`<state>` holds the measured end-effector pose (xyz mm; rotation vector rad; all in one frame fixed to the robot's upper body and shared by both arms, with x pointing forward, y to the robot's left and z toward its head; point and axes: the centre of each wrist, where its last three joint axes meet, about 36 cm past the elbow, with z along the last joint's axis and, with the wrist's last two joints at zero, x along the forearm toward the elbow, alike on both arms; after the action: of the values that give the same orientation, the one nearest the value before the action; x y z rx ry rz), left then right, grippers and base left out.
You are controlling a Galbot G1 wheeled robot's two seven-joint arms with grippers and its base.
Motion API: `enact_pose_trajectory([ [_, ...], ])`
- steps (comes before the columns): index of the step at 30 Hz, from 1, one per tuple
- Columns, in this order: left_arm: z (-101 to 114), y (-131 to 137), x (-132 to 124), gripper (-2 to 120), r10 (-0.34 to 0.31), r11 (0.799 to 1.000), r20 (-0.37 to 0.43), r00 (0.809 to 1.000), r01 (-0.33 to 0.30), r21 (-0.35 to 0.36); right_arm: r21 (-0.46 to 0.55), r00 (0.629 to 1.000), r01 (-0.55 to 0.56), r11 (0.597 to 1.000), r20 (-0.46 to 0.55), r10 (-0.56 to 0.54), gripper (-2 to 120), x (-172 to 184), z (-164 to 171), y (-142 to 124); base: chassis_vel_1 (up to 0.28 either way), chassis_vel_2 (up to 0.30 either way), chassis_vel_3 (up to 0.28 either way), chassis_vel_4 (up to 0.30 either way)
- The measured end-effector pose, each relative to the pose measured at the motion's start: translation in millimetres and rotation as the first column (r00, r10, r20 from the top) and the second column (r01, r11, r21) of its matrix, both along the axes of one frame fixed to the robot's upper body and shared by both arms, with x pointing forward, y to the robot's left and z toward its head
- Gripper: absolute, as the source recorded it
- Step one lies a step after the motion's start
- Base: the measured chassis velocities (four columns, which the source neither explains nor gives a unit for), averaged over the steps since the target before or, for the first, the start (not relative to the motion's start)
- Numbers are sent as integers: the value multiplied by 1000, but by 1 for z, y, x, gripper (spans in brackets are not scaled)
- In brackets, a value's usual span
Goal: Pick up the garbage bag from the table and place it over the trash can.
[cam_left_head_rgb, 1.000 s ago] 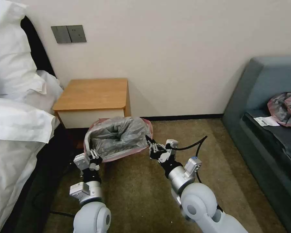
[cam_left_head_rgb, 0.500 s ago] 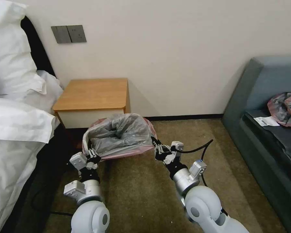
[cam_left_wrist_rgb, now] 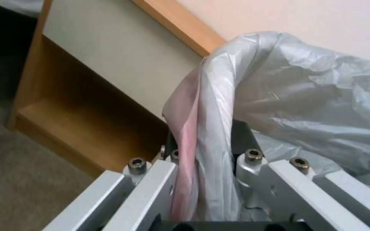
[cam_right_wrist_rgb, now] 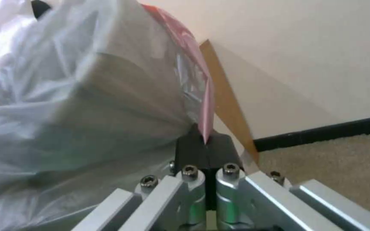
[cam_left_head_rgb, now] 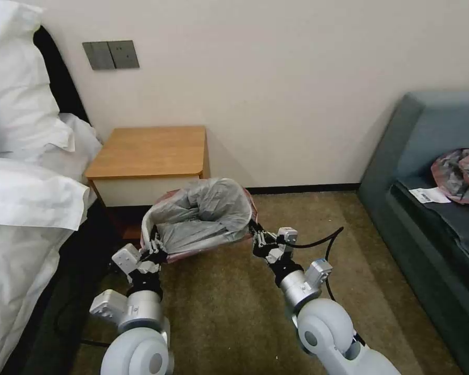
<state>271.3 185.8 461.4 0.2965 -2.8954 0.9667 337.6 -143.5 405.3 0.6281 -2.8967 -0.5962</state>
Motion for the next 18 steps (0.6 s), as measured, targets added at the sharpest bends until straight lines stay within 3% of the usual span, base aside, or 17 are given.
enact_pose_trajectory([
  [18, 17, -1, -6, 8, -21, 999, 14, 1000, 21, -42, -68, 999, 26, 997, 25, -24, 0, 16, -21, -2, 0, 0, 0, 0],
])
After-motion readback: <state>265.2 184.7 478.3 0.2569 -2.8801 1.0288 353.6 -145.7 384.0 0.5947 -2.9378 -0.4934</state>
